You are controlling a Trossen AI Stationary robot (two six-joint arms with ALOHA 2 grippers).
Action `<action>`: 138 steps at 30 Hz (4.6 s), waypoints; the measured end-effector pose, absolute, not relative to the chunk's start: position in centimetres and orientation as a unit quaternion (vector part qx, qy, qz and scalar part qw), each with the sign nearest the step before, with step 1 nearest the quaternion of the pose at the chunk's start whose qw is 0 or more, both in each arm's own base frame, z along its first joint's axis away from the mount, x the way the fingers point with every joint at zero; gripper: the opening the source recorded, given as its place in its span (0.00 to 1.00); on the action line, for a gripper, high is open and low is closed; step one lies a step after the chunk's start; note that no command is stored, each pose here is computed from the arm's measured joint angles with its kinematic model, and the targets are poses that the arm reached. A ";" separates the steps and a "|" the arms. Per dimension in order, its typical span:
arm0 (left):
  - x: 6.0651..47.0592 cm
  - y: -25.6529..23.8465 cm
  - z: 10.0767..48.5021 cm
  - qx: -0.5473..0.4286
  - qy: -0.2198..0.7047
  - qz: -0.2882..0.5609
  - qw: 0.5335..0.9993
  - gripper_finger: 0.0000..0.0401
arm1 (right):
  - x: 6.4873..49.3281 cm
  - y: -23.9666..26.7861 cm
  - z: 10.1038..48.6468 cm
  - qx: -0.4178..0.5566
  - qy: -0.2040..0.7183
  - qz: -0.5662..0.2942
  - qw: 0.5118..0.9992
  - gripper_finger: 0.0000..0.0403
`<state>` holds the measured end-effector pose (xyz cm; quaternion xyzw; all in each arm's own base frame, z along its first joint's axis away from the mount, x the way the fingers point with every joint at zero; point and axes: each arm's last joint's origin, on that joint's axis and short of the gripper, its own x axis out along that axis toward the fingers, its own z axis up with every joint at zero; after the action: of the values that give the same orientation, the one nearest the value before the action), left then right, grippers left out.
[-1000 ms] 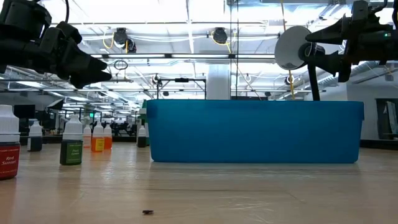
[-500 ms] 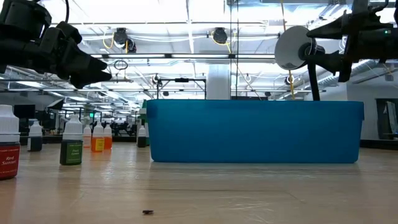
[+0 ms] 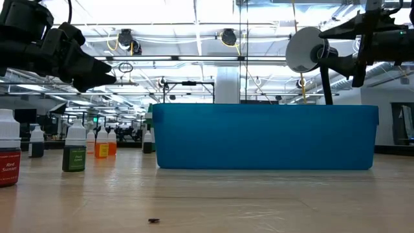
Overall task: Pick & Place food coloring
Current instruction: Put the large purple food coloring bottle into the blue bin
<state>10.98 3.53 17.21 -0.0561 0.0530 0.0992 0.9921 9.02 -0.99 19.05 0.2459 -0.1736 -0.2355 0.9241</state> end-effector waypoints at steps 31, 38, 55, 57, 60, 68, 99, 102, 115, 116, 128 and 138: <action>11.0 3.5 17.2 -0.056 0.054 0.099 0.992 0.68 | 16.5 -1.3 26.7 0.075 0.090 -0.337 0.934 0.76; 11.0 3.5 17.2 -0.056 0.053 0.099 0.992 0.68 | 23.5 -4.3 27.3 0.050 0.327 -0.357 0.874 0.76; 11.0 3.5 17.2 -0.056 0.053 0.099 0.992 0.68 | 26.4 -11.3 22.4 0.153 0.493 -0.342 0.786 0.76; 11.0 3.5 17.2 -0.056 0.053 0.099 0.992 0.68 | 26.5 -11.6 21.7 0.152 0.504 -0.342 0.778 0.76; 11.0 3.5 17.2 -0.056 0.054 0.099 0.992 0.68 | 26.6 -11.9 21.2 0.153 0.512 -0.345 0.772 0.76; 11.0 3.5 17.2 -0.056 0.053 0.099 0.992 0.68 | 26.8 -12.3 21.0 0.151 0.508 -0.347 0.774 0.76; 11.0 3.5 17.2 -0.056 0.053 0.099 0.992 0.68 | 27.3 -12.5 19.4 0.147 0.535 -0.343 0.758 0.71; 11.0 3.5 17.2 -0.056 0.053 0.099 0.992 0.68 | 27.3 -12.5 19.4 0.147 0.533 -0.342 0.759 0.65; 11.0 3.5 17.2 -0.056 0.053 0.099 0.992 0.68 | 27.2 -12.5 19.4 0.126 0.545 -0.330 0.760 0.32; 11.0 3.5 17.2 -0.056 0.053 0.099 0.992 0.68 | 27.3 -12.4 19.4 0.122 0.546 -0.328 0.761 0.32; 11.0 3.5 17.2 -0.056 0.053 0.099 0.992 0.68 | 27.1 -8.5 25.8 0.041 0.492 -0.336 0.802 0.32; 11.0 3.5 17.2 -0.056 0.053 0.099 0.992 0.68 | 26.4 0.6 29.4 0.082 0.450 -0.187 0.869 0.32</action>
<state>10.98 3.53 17.21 -0.0561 0.0531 0.0991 0.9921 26.44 0.55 29.44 0.0820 0.4501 -0.1873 0.8693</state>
